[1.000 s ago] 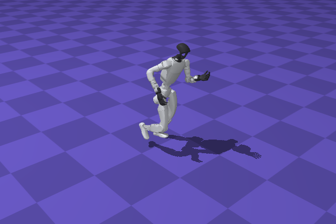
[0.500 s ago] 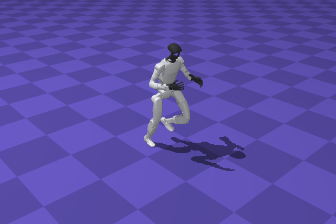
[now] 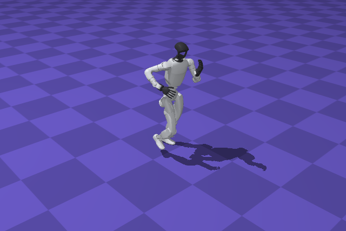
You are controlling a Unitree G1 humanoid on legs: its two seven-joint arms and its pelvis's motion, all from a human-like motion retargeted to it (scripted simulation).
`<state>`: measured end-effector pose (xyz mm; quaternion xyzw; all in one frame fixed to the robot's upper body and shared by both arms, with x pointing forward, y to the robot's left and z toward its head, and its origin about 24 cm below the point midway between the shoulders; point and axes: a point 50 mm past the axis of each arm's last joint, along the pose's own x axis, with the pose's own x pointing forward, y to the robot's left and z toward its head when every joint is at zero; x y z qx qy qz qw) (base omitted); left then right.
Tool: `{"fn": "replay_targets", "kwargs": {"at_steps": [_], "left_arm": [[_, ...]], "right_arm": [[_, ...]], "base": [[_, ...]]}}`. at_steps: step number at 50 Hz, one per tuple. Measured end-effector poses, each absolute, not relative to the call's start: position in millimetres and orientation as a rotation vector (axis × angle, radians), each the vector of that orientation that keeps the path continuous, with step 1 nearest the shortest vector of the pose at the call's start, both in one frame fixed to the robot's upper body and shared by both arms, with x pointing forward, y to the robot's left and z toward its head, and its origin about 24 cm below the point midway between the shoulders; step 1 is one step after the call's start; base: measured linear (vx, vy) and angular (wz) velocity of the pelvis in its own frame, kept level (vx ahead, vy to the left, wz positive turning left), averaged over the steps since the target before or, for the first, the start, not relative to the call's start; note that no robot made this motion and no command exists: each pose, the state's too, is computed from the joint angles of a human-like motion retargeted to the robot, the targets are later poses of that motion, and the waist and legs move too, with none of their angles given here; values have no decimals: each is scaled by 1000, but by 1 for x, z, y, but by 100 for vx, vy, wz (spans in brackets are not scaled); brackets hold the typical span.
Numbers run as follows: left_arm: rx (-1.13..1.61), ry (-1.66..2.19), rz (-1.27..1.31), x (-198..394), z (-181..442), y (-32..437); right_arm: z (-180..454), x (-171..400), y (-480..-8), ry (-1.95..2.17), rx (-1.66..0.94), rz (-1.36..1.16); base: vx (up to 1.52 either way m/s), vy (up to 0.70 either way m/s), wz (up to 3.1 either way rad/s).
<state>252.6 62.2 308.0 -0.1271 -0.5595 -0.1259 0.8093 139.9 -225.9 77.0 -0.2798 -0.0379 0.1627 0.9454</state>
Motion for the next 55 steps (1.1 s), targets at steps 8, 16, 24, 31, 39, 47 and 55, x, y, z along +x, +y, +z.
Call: {"fn": "replay_targets", "kwargs": {"at_steps": [8,16,24,31,39,47,55], "left_arm": [[-257,-1324,-487,221,322,71],[72,-491,12,268,145,188],[177,266,291,124,18,294],[120,413,454,46,11,312],[83,325,346,103,-6,279],[-49,-526,312,310,161,191],[-194,-1311,85,255,328,155]], "right_arm": [[37,104,-283,338,-530,182],[-2,170,-268,351,-438,107],[192,285,-122,-681,-286,316],[250,217,-80,-1006,-13,665],[175,218,-91,-604,39,722],[69,201,-182,-229,-656,431],[48,117,-276,356,-468,404]], "base": [[136,-54,40],[116,-53,-42],[110,-30,-88],[133,-3,-45],[124,8,10],[99,-9,156],[120,-31,51]]}}
